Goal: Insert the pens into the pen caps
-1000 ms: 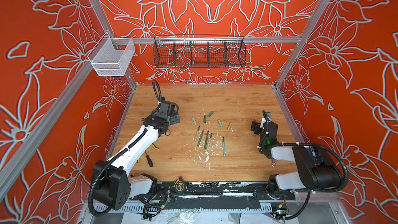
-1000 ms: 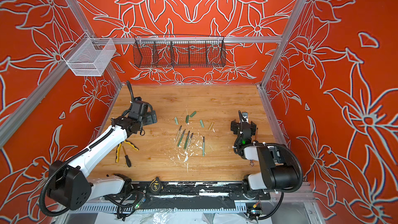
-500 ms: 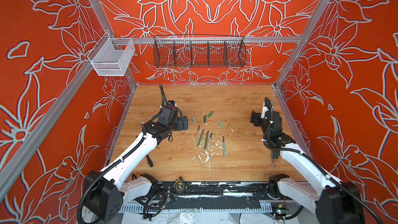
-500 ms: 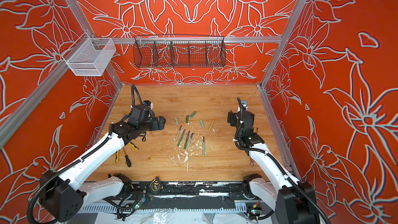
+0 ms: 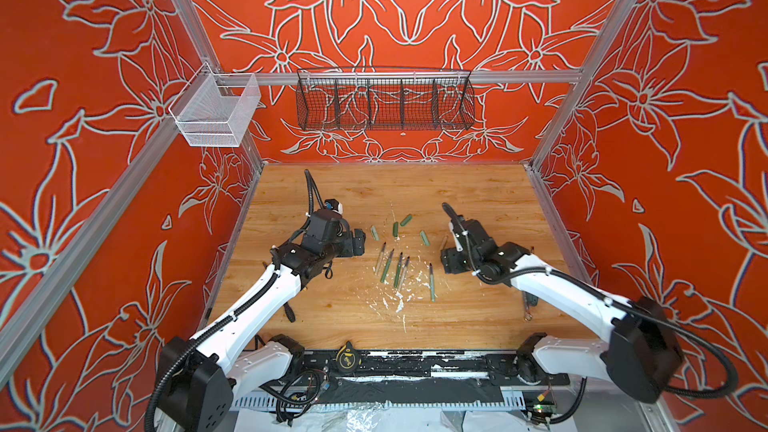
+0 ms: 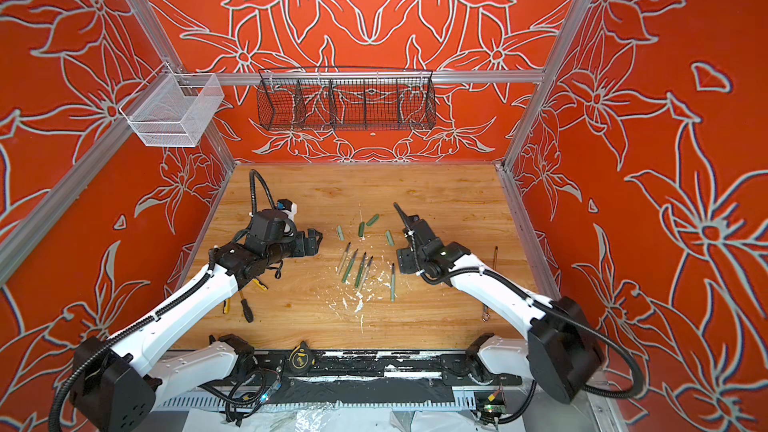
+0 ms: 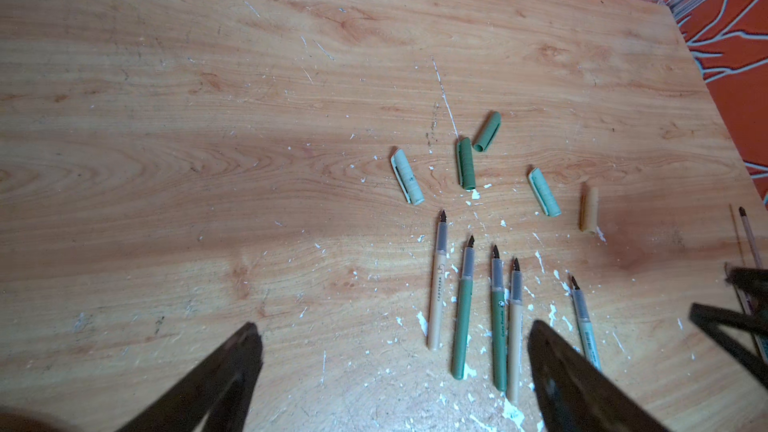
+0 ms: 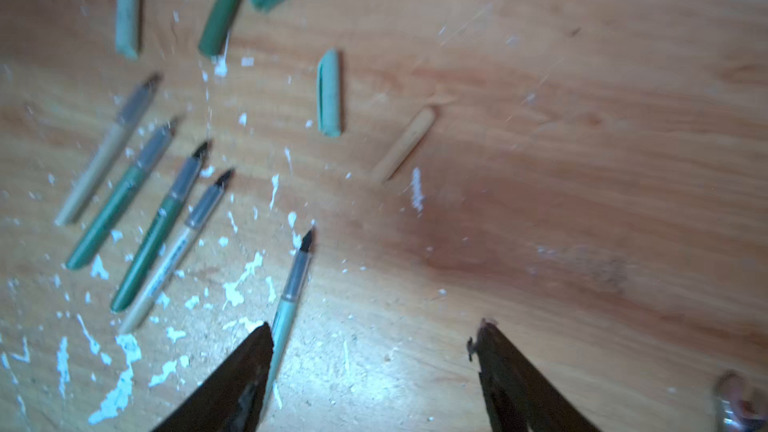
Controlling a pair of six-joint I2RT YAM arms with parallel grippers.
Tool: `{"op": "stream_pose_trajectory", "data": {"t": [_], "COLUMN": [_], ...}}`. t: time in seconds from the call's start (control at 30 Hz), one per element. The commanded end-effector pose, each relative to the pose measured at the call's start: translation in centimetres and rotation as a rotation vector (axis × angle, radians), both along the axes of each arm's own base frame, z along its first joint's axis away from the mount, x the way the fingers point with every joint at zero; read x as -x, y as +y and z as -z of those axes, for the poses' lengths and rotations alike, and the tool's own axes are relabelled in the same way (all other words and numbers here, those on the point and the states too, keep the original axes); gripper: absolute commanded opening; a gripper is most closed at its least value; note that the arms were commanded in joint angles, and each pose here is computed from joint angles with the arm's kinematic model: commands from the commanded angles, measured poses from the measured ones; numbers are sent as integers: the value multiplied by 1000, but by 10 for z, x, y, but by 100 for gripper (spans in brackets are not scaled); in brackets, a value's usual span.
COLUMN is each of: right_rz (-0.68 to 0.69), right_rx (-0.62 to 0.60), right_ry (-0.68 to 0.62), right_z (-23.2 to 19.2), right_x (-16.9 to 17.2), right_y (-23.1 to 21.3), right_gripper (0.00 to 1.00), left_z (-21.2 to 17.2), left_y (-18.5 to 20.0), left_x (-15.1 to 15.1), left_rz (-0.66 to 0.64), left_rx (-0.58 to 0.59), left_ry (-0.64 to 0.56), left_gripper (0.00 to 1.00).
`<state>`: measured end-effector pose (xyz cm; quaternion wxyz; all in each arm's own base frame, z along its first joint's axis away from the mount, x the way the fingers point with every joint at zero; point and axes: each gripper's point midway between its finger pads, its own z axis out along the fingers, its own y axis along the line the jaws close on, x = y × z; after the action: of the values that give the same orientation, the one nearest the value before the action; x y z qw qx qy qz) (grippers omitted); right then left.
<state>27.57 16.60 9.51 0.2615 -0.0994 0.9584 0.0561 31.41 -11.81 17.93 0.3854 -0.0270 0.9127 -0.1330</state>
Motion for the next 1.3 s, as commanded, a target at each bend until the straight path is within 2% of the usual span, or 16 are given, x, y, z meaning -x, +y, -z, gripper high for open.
{"op": "stream_pose_trajectory", "data": {"t": [0.0, 0.23, 0.37, 0.47, 0.83, 1.27], "right_rz": [19, 34, 65, 93, 120, 116], "right_rx": [-2, 91, 131, 159, 160, 154], "right_ry": [105, 201, 237, 242, 273, 294], "right_z": [14, 43, 54, 58, 71, 79], "right_x": [7, 2, -4, -7, -2, -5], "right_y": [19, 43, 48, 48, 49, 56], "right_gripper": [77, 69, 59, 54, 39, 9], "left_z": [-10, -21, -25, -27, -26, -22], "left_y": [0, 2, 3, 4, 4, -13], "left_x": [2, 6, 8, 9, 10, 18], "left_rz": [-1, -6, -6, -11, -14, 62], "left_rx": [6, 33, 33, 33, 38, 118], "left_ry": [-12, -62, -69, -75, -66, -44], "left_gripper": [97, 97, 97, 97, 97, 97]}}
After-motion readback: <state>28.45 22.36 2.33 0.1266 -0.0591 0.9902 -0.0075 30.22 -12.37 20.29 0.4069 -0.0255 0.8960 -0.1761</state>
